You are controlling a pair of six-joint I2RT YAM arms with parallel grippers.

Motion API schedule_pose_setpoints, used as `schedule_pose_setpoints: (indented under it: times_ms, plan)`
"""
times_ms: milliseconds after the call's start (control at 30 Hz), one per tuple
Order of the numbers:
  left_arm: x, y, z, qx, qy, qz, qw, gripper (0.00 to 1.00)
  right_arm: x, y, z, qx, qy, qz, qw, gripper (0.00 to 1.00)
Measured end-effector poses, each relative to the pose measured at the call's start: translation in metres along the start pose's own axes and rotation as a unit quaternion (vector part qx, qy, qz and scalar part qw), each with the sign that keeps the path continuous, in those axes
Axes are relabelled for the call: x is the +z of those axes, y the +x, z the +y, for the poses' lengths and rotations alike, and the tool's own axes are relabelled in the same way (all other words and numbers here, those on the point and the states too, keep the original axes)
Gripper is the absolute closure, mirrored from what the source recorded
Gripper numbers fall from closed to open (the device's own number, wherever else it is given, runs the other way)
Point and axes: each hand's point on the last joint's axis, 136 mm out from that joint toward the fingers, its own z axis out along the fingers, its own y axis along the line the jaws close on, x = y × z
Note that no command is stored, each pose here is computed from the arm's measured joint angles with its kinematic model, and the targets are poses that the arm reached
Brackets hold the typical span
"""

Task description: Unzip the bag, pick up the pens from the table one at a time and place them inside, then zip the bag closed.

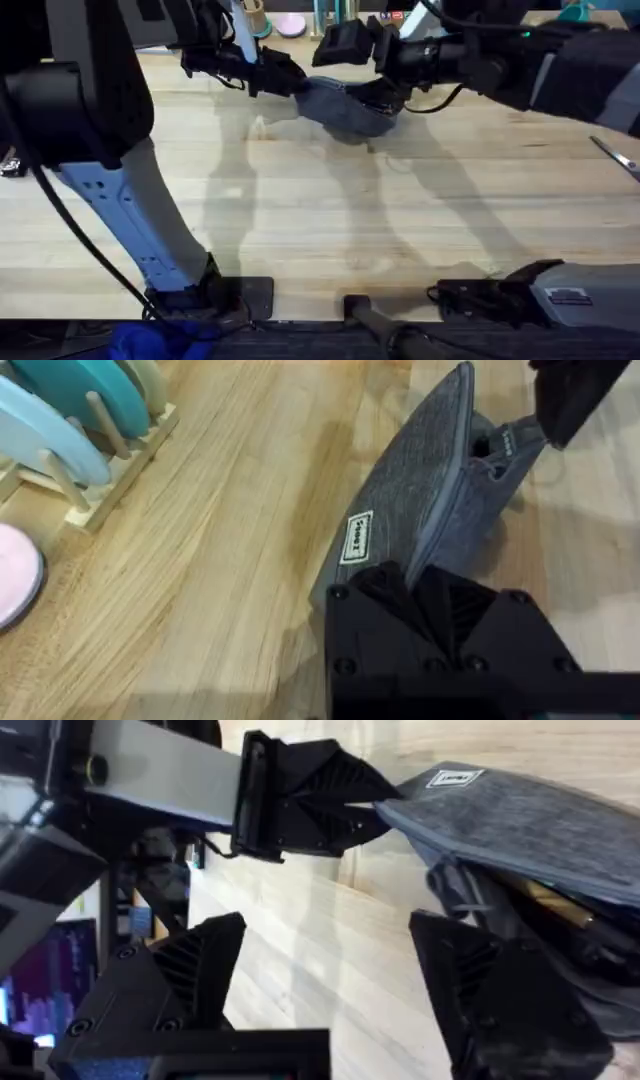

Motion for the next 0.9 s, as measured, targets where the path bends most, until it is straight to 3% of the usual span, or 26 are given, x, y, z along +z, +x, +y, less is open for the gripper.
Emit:
schedule_pose_setpoints:
  times_ms: [200,567,900]
  plan:
    - [0.000,0.000,0.000,0.000,0.000,0.000,1.000,0.960,-0.006,-0.011,0.023,-0.037,0.007,-0.005,0.999,0.006]
    - [0.000,0.000,0.000,0.000,0.000,0.000,1.000,0.960,-0.031,-0.008,0.019,-0.060,0.114,0.023,0.991,0.006]
    - [0.000,0.000,0.000,0.000,0.000,0.000,1.000,0.960,-0.066,-0.004,0.024,-0.127,0.204,0.047,0.969,0.006]
